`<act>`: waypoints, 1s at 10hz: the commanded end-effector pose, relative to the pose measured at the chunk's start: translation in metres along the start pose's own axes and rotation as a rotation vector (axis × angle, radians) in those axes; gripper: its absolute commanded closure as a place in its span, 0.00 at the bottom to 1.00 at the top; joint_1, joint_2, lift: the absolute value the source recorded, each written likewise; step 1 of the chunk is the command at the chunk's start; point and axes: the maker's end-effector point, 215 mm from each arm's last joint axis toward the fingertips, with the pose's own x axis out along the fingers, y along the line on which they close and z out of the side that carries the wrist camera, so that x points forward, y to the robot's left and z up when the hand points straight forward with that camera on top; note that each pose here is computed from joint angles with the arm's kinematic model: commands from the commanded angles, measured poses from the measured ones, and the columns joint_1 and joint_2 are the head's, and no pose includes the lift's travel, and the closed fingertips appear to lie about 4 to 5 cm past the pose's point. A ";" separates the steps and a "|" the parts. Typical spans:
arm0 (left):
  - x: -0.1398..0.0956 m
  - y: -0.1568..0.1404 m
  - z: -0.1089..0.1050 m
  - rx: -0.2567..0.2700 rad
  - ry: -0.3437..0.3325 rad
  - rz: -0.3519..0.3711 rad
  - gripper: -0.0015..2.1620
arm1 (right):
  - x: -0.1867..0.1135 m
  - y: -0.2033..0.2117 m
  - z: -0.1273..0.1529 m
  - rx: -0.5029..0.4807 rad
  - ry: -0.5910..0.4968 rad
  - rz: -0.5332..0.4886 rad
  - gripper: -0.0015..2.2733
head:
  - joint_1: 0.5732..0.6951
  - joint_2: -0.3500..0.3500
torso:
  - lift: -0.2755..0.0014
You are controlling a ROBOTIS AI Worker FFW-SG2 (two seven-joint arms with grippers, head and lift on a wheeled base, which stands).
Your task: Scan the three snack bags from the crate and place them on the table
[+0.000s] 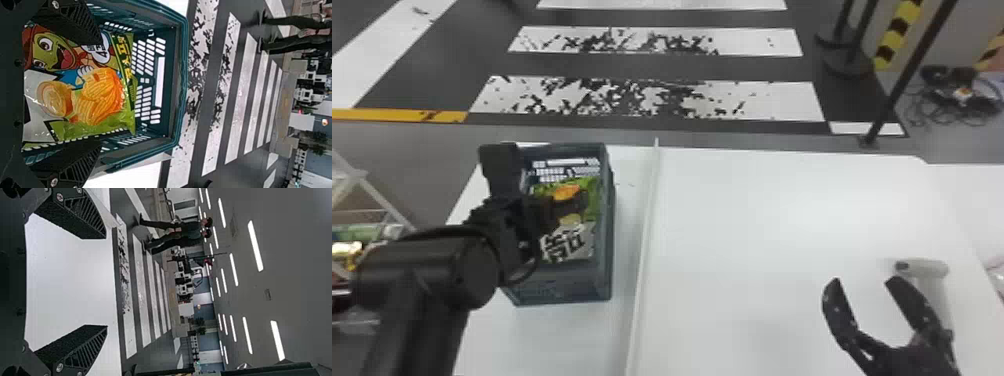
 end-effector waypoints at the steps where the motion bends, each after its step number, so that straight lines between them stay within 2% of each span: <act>1: 0.008 -0.004 -0.007 0.000 0.050 -0.004 0.04 | 0.001 -0.001 0.000 0.004 -0.001 0.000 0.06 | 1.00 0.56 | 0.86; 7: 0.017 -0.001 -0.044 0.002 0.250 0.002 0.04 | 0.003 -0.001 -0.001 0.014 0.004 0.000 0.06 | 1.00 0.55 | 0.86; 8: 0.020 -0.003 -0.050 -0.004 0.267 -0.010 0.10 | 0.003 -0.002 -0.001 0.018 0.003 -0.002 0.06 | 1.00 0.55 | 0.86; 9: 0.023 0.000 -0.054 -0.012 0.278 -0.006 0.33 | 0.002 -0.002 -0.004 0.021 0.008 -0.004 0.06 | 1.00 0.54 | 0.86; 10: 0.023 0.006 -0.055 -0.017 0.276 0.014 0.75 | 0.002 -0.003 -0.006 0.023 0.011 -0.006 0.06 | 1.00 0.54 | 0.86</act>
